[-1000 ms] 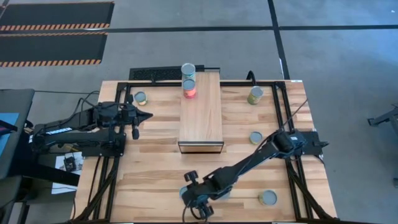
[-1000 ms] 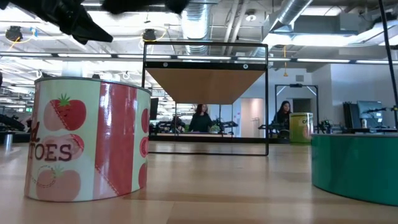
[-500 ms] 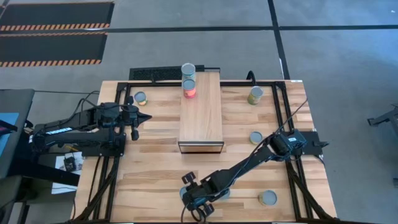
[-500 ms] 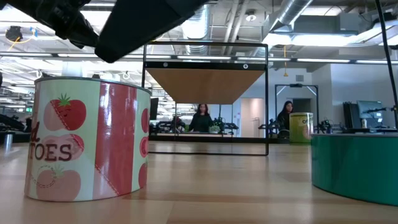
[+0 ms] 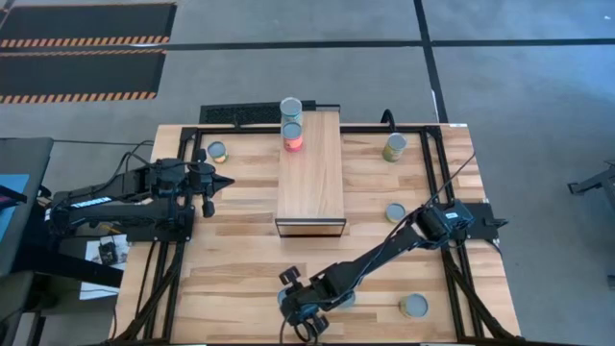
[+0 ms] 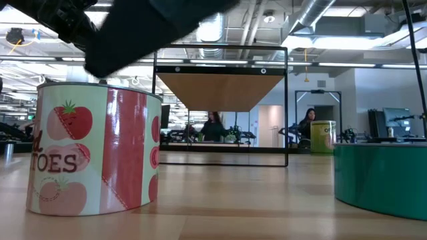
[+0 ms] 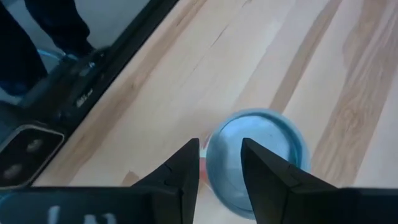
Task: Pick and place cans onto a shelf
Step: Put the canned diced tomatoes on the shelf
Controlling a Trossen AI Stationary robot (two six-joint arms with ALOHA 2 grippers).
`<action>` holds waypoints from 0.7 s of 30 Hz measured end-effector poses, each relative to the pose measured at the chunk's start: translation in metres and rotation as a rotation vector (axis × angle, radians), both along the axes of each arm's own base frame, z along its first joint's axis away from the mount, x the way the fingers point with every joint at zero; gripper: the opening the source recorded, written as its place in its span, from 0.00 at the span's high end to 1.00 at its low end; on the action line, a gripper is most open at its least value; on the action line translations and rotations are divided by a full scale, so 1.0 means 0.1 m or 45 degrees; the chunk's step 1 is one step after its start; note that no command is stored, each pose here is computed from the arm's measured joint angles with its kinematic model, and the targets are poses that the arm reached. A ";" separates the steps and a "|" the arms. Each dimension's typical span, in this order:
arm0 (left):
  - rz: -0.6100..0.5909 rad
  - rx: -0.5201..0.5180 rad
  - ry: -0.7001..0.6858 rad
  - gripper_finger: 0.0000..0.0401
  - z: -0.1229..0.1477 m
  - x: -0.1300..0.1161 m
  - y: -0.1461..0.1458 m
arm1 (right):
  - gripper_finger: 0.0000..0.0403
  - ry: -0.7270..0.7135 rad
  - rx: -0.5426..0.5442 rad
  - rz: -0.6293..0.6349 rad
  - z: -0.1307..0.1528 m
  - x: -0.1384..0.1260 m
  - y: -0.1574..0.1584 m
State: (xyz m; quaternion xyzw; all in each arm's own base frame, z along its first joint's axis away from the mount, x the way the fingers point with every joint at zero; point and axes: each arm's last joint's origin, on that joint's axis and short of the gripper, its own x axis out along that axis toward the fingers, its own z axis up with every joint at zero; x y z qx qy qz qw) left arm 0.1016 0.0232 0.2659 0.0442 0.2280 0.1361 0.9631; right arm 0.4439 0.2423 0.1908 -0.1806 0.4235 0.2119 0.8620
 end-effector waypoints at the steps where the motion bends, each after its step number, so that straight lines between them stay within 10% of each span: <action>1: 0.000 0.000 0.000 1.00 0.00 0.00 0.00 | 0.66 0.002 -0.004 0.006 0.00 -0.01 0.01; 21: 0.000 0.000 0.001 1.00 0.00 0.00 0.00 | 0.75 0.056 -0.017 0.019 -0.26 0.06 0.01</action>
